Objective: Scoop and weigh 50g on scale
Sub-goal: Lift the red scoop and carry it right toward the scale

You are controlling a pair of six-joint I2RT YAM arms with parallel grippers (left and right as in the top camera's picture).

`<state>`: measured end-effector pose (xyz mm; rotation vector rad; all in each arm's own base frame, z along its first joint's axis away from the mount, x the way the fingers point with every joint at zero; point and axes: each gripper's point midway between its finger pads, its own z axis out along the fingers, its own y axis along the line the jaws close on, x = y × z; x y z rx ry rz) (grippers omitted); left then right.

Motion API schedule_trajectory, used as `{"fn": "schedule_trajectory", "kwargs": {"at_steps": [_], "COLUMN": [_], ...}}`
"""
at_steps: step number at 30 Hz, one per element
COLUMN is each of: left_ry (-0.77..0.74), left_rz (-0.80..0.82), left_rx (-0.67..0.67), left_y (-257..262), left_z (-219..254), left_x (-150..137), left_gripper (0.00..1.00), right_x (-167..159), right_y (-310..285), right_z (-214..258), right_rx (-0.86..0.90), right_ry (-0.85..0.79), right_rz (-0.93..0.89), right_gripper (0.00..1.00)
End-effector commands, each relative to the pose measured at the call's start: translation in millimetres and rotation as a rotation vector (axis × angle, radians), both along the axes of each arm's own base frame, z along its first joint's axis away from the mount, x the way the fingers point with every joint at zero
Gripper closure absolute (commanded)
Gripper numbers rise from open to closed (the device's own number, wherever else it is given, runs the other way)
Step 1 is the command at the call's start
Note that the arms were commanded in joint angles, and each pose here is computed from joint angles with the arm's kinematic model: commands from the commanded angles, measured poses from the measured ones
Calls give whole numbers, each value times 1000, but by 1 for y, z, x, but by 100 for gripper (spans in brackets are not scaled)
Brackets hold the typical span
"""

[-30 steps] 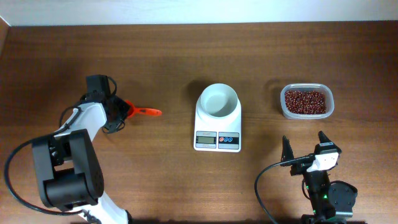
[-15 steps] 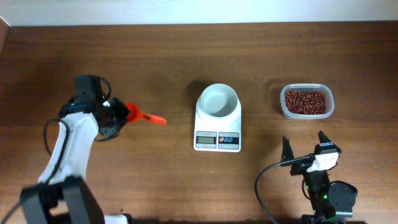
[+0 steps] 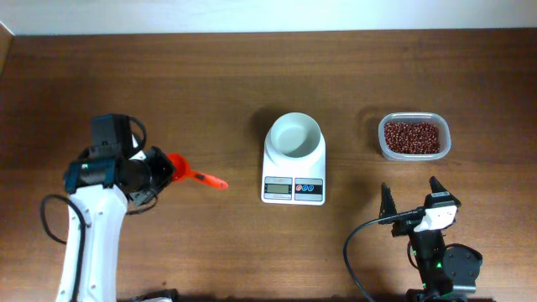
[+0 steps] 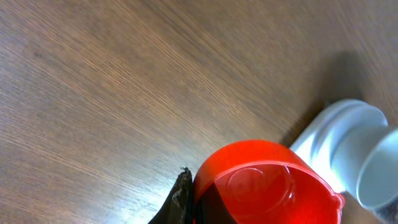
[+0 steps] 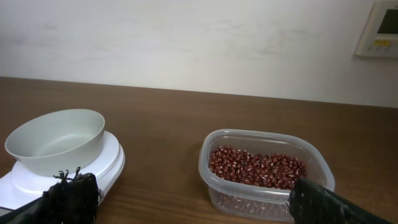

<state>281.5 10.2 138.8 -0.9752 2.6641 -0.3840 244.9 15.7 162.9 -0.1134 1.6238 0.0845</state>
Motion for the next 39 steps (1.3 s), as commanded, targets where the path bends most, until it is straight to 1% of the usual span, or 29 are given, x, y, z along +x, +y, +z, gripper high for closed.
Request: {"fn": "schedule_trajectory", "kwargs": {"at_steps": [1, 11, 16, 28, 35, 39], "left_ry": [-69, -159, -193, -266, -296, -293], "left_rz": [-87, -295, -365, -480, -522, -493], "left_rx": [7, 3, -3, -18, 23, 30], "left_y": [-21, -80, -101, -138, -151, -157], "left_z": [18, 31, 35, 44, 46, 46], "left_x": [-2, 1, 3, 4, 4, 2], "left_gripper": [100, 100, 100, 100, 100, 100], "right_x": [0, 0, 0, 0, 0, 0], "right_y": [-2, -2, -2, -2, -2, -2], "right_z": [-3, -3, -3, -3, -3, -3], "right_rx": [3, 3, 3, 3, 3, 3], "right_ry": [3, 3, 3, 3, 3, 3], "right_rz": [-9, -9, -9, -9, -9, -9], "right_gripper": [1, 1, 1, 1, 1, 1]}}
